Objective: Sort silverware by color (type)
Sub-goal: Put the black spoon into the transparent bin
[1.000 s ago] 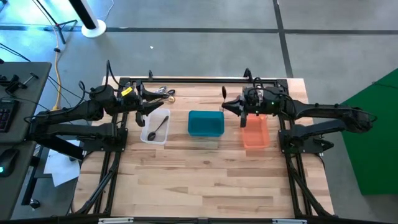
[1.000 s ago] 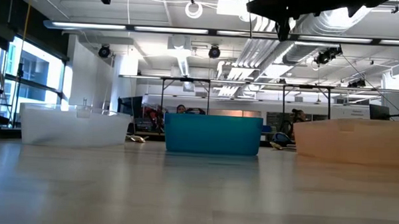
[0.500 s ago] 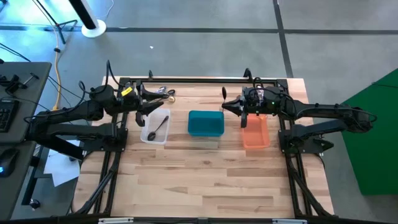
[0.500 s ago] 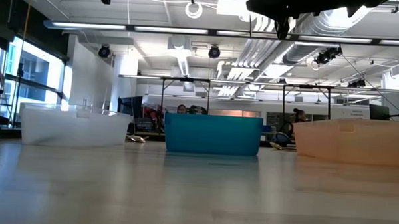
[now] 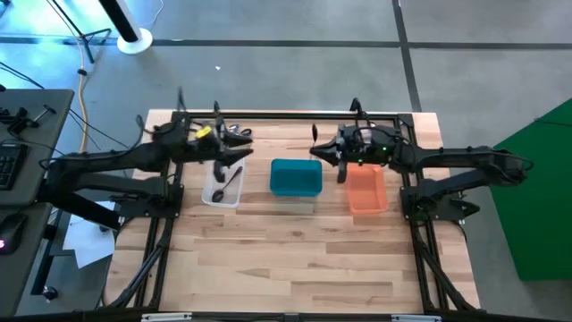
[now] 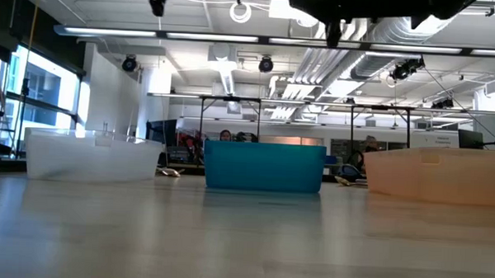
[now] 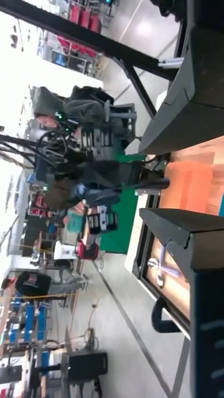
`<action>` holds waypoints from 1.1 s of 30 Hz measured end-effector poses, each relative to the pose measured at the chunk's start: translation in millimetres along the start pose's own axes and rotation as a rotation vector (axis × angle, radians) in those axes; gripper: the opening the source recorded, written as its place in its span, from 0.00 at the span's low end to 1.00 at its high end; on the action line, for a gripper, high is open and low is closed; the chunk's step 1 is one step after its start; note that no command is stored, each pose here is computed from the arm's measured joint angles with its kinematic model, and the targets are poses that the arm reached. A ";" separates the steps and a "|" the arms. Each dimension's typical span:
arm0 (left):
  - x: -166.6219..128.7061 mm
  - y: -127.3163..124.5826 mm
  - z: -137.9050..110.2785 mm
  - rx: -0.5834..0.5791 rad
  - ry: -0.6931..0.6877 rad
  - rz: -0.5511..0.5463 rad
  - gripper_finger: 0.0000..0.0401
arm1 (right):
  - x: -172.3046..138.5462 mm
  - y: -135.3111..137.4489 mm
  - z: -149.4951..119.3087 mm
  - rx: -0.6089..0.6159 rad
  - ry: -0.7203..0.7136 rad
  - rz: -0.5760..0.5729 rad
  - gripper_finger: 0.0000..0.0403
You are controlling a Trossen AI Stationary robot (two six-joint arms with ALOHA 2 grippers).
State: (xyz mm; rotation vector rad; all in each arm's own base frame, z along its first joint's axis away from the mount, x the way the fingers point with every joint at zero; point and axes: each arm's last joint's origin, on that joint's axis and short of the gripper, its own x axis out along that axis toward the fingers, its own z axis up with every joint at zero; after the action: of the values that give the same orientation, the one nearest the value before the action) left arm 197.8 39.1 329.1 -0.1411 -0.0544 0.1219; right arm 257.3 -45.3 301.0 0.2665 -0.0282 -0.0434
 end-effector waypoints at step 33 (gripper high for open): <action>66.5 3.4 -26.7 -0.066 -0.046 -0.158 0.36 | 105.7 -2.6 11.8 -0.028 0.183 0.180 0.00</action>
State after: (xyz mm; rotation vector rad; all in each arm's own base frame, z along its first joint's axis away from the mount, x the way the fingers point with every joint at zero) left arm 265.0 47.1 305.3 -0.1988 -0.1156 -0.0345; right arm 362.3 -55.8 314.1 0.2386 0.1297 0.1593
